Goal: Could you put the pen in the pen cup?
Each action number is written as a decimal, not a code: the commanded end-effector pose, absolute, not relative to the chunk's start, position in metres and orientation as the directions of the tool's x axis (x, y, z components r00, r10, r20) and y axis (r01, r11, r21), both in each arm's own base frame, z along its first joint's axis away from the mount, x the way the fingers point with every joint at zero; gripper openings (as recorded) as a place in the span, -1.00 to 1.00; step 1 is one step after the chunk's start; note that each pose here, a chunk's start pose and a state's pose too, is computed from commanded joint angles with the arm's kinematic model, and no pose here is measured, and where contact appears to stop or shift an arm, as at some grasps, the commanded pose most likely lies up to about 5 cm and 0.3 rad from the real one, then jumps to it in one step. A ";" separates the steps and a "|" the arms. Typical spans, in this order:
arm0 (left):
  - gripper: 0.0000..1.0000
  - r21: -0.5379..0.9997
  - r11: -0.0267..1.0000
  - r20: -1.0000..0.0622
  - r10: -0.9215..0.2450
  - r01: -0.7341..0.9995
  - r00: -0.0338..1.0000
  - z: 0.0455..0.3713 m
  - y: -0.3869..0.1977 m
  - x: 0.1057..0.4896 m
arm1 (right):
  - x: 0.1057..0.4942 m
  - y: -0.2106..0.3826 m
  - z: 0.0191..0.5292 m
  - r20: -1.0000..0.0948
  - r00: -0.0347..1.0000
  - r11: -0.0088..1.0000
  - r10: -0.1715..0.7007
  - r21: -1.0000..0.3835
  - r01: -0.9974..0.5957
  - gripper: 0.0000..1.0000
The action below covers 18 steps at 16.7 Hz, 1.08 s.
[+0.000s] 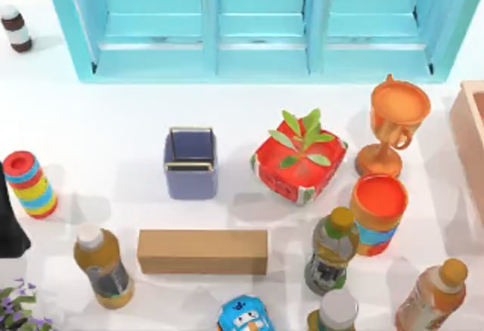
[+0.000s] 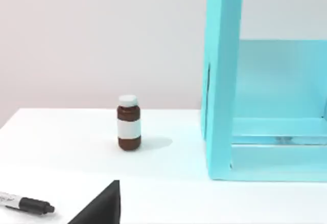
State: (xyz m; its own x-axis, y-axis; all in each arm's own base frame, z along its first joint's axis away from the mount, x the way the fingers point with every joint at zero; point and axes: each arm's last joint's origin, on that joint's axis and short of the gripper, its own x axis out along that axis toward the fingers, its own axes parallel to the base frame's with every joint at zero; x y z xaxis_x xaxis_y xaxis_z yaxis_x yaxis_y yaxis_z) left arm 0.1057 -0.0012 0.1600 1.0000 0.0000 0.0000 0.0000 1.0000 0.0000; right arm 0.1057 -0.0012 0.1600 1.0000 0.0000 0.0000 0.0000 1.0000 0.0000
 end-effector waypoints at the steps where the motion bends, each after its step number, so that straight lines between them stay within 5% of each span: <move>1: 1.00 0.000 1.000 0.000 0.000 0.000 1.000 0.160 -0.001 0.106 | 0.106 -0.001 0.160 0.000 1.000 1.000 0.000 0.000 0.000 1.00; 5: 1.00 -0.004 1.000 -0.050 0.015 -0.015 0.999 0.163 0.001 0.107 | 0.106 -0.001 0.160 0.000 1.000 1.000 0.000 0.000 0.000 1.00; 11: 1.00 -0.059 0.992 -0.298 0.087 -0.109 0.951 0.200 0.013 0.127 | 0.106 -0.001 0.160 0.000 1.000 1.000 0.000 0.000 0.000 1.00; 18: 1.00 -0.232 0.924 -0.564 0.125 -0.302 0.816 0.271 0.054 0.209 | 0.106 -0.001 0.160 0.000 1.000 1.000 0.000 0.000 0.000 1.00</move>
